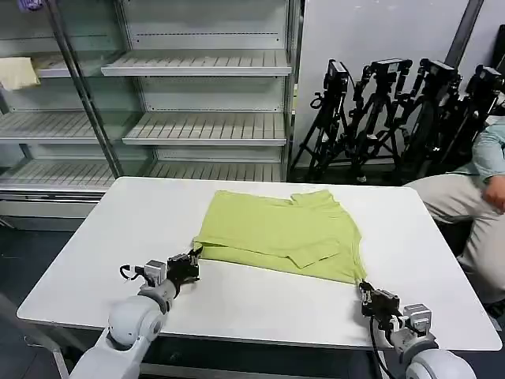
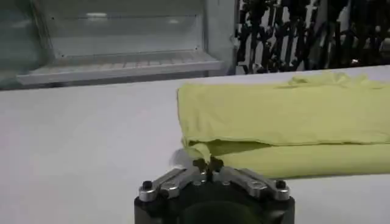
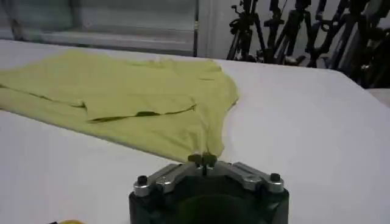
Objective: Fold and organize the clothes.
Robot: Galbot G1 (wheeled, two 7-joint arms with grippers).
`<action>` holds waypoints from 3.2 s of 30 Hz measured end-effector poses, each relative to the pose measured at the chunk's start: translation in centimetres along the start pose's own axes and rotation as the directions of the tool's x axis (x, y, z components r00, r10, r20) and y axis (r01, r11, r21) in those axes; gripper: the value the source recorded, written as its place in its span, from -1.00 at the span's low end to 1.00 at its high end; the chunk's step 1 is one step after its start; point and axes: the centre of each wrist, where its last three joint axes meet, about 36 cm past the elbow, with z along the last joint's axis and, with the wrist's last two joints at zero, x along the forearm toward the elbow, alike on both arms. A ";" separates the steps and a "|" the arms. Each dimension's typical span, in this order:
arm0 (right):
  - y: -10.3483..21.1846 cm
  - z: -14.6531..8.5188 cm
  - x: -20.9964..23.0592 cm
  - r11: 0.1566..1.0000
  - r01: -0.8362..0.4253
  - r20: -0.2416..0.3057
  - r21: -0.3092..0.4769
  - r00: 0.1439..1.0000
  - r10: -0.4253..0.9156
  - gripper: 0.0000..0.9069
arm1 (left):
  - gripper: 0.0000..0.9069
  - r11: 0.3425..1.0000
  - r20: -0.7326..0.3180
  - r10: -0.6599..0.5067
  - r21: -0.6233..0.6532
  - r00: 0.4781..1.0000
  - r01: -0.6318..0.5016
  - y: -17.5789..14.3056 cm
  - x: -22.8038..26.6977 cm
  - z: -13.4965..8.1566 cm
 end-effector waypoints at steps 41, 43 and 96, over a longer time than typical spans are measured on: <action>1.5 -6.1 -5.5 0.997 -0.062 0.205 0.035 0.977 0.054 1.00 | 1.00 0.998 0.092 0.015 -0.069 0.996 -0.009 2.0 3.8 -3.8; 1.5 -7.0 -7.9 0.998 -0.061 0.206 0.024 0.977 0.055 1.00 | 1.00 0.998 0.084 0.015 -0.067 0.996 -0.009 2.6 1.9 -4.3; 3.6 -12.7 -25.4 0.999 0.011 0.066 -0.049 0.998 -0.008 -1.00 | -0.98 0.998 -0.028 0.025 0.067 0.999 -0.023 7.2 -9.5 -6.4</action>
